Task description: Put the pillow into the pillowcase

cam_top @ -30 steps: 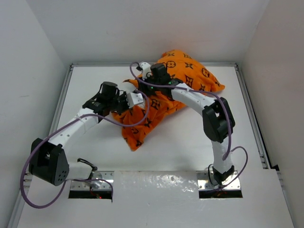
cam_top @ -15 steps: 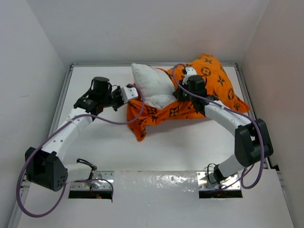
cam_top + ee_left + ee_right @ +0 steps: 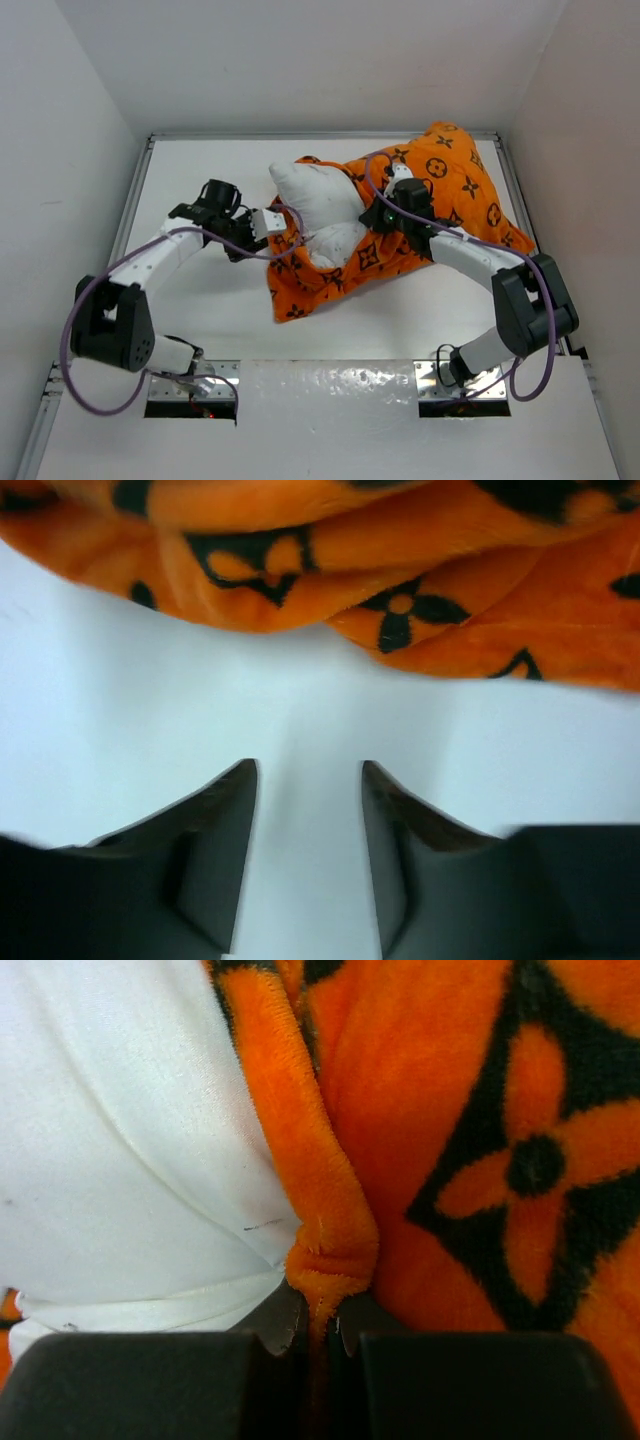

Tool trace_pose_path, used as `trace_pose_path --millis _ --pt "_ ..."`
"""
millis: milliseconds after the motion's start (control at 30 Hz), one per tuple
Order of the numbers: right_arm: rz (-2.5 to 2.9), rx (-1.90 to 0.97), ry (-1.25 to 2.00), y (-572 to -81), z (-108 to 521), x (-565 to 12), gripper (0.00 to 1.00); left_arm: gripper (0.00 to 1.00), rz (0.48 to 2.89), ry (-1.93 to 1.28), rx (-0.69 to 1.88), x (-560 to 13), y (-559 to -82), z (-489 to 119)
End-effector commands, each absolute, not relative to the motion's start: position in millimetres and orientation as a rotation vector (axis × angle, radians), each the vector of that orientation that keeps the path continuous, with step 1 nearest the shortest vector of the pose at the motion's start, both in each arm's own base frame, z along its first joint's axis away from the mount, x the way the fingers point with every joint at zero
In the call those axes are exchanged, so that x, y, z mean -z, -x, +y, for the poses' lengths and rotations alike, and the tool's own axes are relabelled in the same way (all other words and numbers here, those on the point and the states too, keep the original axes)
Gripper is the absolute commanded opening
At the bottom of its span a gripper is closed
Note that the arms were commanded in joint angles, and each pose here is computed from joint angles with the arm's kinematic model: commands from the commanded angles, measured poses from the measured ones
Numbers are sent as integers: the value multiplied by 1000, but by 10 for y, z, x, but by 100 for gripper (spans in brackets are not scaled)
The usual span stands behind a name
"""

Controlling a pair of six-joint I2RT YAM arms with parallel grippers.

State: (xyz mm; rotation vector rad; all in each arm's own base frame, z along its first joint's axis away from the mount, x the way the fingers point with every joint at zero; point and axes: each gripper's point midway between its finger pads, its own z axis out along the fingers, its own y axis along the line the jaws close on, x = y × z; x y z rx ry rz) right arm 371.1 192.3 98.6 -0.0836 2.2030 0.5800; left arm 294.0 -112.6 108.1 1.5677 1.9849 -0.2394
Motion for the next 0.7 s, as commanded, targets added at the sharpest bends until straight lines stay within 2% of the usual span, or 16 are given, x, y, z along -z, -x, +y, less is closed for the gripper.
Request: trace_pose_path --millis 0,67,167,300,467,667 --pt "2454 -473 63 -3286 1762 -351 0 46 2108 -1461 272 -1050 -3057 -1088" --pt "2446 -490 71 -3284 1828 -378 0 61 2072 -1371 306 -1256 -3230 -1216" --pt "2428 -518 60 -3280 1863 -405 0 61 2038 -1165 349 -1690 -3538 -1371" --pt "2422 -522 50 -3264 1856 -399 0 54 2093 -787 451 -1942 -3899 -1524" --pt "2414 -513 51 -3287 1854 -415 0 53 2302 -629 677 -1465 -3826 -1715" --pt "2399 -509 74 -3342 1872 -473 0 33 2371 -575 726 -1248 -3767 -1736"
